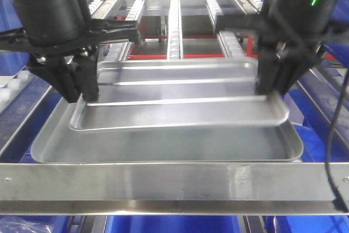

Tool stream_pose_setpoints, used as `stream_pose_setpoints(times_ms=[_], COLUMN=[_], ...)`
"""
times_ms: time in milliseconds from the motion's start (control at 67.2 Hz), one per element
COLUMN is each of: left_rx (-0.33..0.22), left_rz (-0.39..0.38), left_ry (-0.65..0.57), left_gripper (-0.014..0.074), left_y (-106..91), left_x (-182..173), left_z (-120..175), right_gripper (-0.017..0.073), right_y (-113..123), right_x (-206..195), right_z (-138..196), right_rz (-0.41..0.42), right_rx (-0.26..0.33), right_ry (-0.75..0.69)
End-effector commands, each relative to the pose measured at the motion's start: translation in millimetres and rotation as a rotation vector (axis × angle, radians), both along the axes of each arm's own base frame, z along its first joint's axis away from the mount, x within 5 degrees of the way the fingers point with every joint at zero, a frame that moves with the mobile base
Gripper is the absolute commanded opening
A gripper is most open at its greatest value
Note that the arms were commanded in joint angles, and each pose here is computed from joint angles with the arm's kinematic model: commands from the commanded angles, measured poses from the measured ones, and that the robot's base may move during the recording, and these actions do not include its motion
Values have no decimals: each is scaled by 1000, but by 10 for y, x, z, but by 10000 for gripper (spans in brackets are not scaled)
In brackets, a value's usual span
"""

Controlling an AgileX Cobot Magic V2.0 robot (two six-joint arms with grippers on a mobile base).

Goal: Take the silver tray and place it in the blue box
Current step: 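Lift the silver tray with both grippers toward the robot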

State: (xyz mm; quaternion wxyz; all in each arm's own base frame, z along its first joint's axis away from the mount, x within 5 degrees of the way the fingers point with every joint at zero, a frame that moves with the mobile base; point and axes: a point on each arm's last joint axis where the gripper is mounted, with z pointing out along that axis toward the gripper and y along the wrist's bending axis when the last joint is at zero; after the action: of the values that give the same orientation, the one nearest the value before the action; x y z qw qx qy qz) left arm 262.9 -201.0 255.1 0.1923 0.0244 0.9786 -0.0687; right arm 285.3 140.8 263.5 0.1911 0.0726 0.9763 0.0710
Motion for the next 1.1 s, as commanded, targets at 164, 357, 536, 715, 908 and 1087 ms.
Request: stream_pose_setpoints(times_ms=[164,357,536,715,908,1087], left_rx=[-40,-68,-96,-59,-63,-57], left_rz=[-24,-29,-13,22,-19,-35], left_ry=[-57,-52,-31,-39,-35,-47], left_gripper=[6,6,6,6,5,5], left_y=[-84,-77,13,118,118,80], left_x=[-288,-609,-895,-1146,-1337,-1402], left_z=[320,335,316,297,349,350], right_gripper=[59,59,59,59,59,59], right_y=[84,154,191,248,315,366], right_x=[-380,-697,-973,-1258,-1453,-1509], right_z=[302,319,318,238,246,249], right_rz=[8,26,42,24,59,80], right_rx=[12,55,85,101,68,80], right_ry=[-99,-95,-79,-68,-69,-70])
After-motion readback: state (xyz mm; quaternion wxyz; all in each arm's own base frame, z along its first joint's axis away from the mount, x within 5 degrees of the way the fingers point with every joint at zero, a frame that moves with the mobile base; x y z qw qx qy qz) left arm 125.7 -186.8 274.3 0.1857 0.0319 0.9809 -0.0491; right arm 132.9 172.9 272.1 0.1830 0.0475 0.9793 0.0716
